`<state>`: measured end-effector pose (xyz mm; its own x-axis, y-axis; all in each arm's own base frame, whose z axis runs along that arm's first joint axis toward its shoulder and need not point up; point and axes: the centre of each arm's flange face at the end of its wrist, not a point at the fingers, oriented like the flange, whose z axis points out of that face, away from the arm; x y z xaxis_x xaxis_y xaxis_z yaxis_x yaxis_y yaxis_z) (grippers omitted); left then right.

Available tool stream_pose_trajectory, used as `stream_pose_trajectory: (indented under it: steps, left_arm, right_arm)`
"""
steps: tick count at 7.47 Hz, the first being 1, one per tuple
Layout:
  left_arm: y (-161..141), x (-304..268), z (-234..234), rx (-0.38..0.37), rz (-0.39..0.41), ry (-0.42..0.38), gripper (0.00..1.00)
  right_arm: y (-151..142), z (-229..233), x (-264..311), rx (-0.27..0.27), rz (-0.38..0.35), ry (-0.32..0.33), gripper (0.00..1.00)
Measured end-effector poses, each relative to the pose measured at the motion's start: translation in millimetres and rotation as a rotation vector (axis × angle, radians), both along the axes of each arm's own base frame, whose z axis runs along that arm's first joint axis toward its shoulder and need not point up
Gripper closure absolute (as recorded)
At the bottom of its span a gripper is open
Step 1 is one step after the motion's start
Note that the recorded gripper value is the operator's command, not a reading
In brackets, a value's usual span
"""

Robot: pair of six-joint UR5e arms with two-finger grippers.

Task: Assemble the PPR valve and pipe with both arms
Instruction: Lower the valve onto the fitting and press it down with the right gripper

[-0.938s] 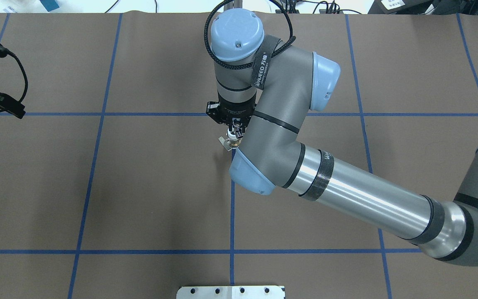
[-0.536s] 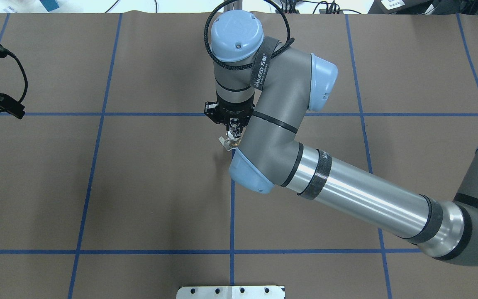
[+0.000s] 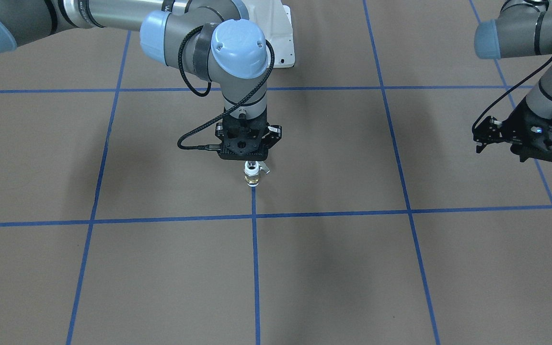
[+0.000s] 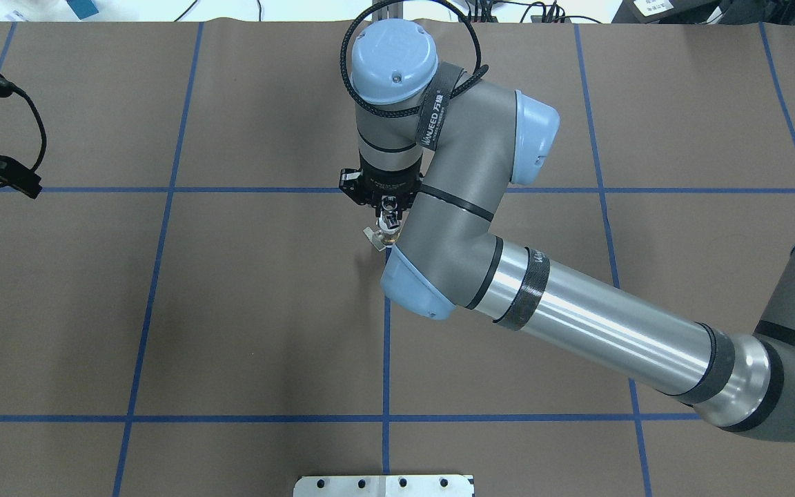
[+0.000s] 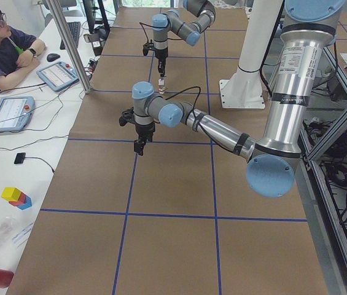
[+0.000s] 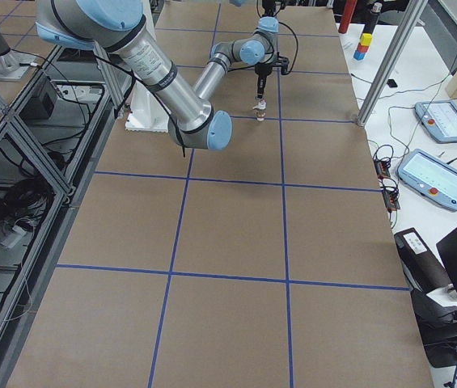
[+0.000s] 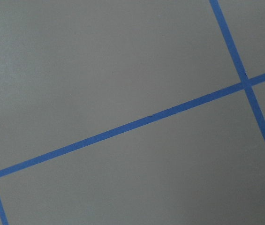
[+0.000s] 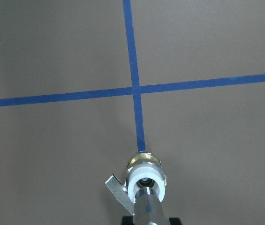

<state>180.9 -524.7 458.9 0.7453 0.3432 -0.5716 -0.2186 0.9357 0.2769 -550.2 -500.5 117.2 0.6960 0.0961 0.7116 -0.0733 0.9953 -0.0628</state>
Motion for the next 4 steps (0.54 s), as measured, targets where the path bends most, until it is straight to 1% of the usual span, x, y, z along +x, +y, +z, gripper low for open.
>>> stream_pose_trajectory:
  steps: [4]
  left_arm:
    - [0.0,0.1,0.0,0.0,0.0,0.0,0.0]
  right_arm:
    - [-0.6,2.0,-1.3,0.0,-0.002,0.004,1.0]
